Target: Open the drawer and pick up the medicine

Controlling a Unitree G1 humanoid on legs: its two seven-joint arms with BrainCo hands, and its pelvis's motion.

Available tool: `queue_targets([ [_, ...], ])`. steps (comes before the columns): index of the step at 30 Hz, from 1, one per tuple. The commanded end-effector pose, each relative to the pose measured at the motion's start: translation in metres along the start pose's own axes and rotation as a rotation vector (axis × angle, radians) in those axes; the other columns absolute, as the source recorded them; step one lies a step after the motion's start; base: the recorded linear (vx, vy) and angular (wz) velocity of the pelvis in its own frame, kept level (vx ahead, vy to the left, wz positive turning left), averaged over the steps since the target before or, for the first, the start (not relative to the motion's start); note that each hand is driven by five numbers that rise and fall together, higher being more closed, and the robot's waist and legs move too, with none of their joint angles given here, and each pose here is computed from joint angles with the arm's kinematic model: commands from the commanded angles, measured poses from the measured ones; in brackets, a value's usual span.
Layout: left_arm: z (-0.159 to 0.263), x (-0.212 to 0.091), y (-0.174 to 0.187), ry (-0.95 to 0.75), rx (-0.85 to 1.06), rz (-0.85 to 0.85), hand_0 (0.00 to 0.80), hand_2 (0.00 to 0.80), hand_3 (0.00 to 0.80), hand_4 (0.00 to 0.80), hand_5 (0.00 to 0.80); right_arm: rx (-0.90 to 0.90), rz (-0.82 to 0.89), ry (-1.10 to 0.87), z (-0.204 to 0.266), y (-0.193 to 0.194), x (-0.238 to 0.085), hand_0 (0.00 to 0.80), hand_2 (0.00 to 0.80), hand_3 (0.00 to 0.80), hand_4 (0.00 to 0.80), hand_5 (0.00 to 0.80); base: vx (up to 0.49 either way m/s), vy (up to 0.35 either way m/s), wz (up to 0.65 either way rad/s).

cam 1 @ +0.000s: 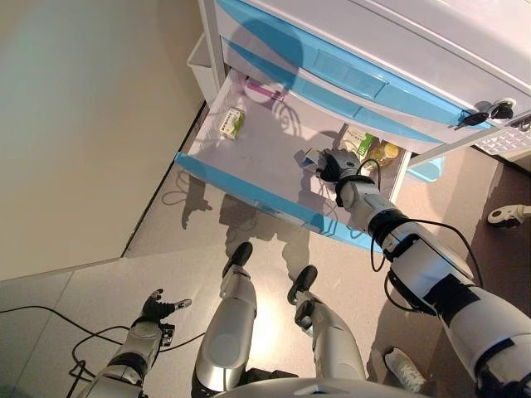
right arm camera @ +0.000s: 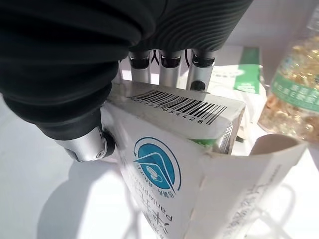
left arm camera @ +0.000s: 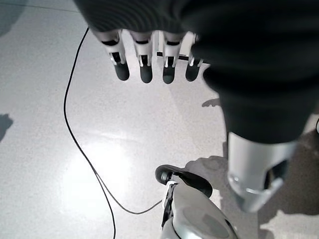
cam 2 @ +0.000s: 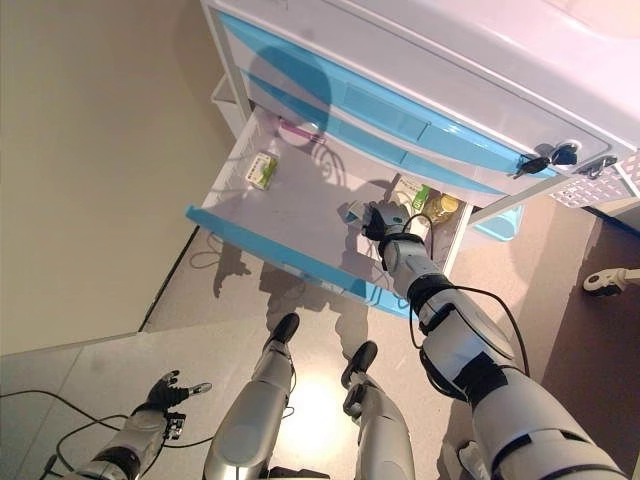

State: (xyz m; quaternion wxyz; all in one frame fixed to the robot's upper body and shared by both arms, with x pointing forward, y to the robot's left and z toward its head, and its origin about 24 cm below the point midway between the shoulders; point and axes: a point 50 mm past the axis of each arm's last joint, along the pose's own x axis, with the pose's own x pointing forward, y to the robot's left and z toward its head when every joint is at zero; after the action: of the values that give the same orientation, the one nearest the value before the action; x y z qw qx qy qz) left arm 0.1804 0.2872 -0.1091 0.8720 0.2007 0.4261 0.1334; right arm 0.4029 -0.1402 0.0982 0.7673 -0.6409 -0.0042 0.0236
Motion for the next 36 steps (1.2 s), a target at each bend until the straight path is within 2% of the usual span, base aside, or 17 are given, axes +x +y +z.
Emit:
queue_targets([
  [1,-0.013,-0.003,-0.006,0.042,-0.026,-0.005,0.000,0.000,0.000,0.000,0.000,0.076,-0.010,0.036,-0.018,0.000,-0.004,0.800,0.800,0.800,0.800,0.800,0.043,0.009,-0.04],
  [15,-0.045,-0.013,-0.015,0.126,-0.029,-0.035,0.000,0.000,0.000,0.000,0.000,0.185,0.022,-0.055,-0.024,0.020,-0.027,0.800,0.800,0.800,0.800,0.800,0.077,0.039,-0.30],
  [21,-0.064,-0.020,-0.014,0.184,-0.020,-0.031,0.000,0.000,0.000,0.000,0.000,0.246,0.010,-0.048,-0.045,0.021,-0.044,0.800,0.800,0.800,0.800,0.800,0.101,0.019,-0.31],
  [31,-0.101,-0.035,-0.015,0.309,0.010,-0.040,0.000,0.000,0.000,0.000,0.000,0.351,-0.096,-0.016,-0.089,0.007,-0.090,0.800,0.800,0.800,0.800,0.800,0.077,0.010,-0.15],
  [36,-0.114,-0.042,-0.016,0.354,0.034,-0.050,0.000,0.000,0.000,0.000,0.000,0.400,-0.162,-0.034,-0.092,-0.003,-0.104,0.800,0.800,0.800,0.800,0.800,0.034,-0.001,-0.06],
])
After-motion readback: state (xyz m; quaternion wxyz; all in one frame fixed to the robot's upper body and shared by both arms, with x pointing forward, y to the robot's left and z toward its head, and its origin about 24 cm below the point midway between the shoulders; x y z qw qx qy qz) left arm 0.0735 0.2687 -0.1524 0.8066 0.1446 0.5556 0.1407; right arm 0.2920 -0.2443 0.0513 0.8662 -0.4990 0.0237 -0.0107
